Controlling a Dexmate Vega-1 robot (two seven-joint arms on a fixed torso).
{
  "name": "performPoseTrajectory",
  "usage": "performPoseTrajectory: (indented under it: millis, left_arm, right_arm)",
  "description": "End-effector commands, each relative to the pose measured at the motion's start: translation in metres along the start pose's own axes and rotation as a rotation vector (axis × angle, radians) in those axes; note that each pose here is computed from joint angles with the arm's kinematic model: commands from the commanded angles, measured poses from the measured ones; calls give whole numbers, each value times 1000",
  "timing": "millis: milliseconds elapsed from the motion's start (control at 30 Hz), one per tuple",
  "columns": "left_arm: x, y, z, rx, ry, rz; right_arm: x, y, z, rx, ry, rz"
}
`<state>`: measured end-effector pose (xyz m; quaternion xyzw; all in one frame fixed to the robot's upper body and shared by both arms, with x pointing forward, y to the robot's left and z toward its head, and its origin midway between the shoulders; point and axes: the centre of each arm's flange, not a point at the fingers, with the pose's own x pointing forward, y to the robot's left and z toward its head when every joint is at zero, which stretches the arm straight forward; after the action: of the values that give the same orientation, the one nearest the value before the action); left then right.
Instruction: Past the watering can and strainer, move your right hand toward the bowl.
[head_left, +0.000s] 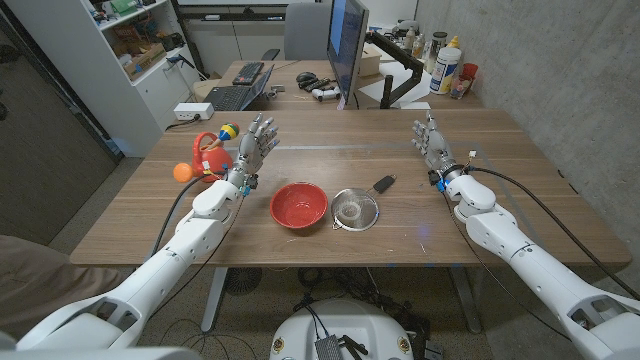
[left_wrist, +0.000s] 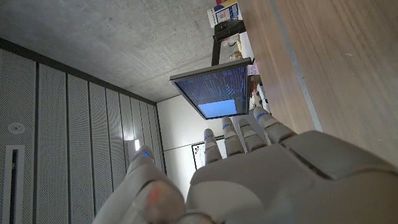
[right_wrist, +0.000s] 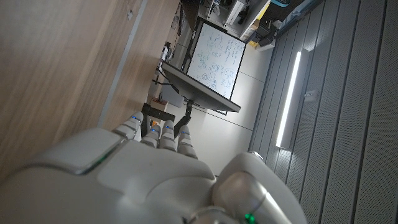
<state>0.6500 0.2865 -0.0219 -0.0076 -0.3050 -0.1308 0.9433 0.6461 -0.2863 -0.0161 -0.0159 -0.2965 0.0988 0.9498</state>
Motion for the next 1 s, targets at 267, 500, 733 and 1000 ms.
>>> performPoseTrajectory:
  millis: [267, 500, 733, 1000]
  left_arm:
    - [3, 4, -2, -5, -1, -11]
    - [4, 6, -3, -6, -1, -8]
    - [3, 7, -4, -20, 0, -3]
    - [4, 9, -3, -11, -4, 1]
  right_arm:
    - [-10, 13, 18, -151, -4, 28]
    - [-12, 17, 25, -187, -11, 30]
    - [-13, 22, 31, -243, -26, 20]
    - [-14, 28, 40, -335, -25, 40]
